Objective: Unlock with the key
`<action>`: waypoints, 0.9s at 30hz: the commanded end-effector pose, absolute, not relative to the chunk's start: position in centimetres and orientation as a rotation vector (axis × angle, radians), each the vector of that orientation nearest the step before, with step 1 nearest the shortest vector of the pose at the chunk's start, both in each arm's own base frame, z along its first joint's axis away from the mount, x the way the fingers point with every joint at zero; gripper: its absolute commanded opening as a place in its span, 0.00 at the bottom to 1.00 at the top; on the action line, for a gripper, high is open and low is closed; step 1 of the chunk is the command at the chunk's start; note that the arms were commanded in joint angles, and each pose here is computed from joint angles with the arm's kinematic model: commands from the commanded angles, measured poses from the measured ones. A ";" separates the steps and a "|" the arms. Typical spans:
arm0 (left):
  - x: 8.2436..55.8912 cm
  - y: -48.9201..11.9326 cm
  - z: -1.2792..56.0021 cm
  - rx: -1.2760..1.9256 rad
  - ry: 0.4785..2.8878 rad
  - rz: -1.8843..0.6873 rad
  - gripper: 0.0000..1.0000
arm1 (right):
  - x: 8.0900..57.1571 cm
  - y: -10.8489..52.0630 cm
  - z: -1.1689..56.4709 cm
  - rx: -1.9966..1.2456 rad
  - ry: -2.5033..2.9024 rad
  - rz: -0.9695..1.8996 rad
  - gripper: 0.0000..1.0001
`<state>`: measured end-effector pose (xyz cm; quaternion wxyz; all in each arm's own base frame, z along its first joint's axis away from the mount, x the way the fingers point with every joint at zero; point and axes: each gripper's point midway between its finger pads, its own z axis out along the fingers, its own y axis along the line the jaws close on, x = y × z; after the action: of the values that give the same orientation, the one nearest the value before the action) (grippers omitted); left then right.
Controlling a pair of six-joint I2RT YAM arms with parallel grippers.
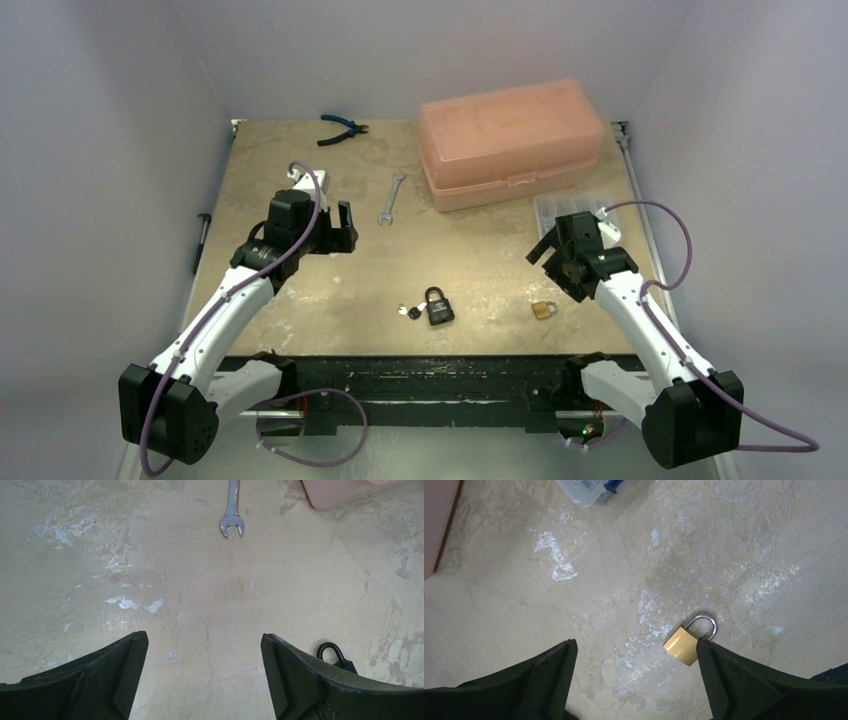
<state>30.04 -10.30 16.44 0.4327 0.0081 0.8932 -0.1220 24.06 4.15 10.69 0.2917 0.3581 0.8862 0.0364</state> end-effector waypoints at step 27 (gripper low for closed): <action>30.6 -9.9 19.3 0.002 2.144 -0.296 0.88 | 20.1 2.4 2.5 1.353 2.382 -0.147 0.86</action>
<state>29.96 -10.00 16.90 0.4404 0.0045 0.8901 -0.1172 19.58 3.27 2.96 0.1777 0.4705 0.8636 -0.0353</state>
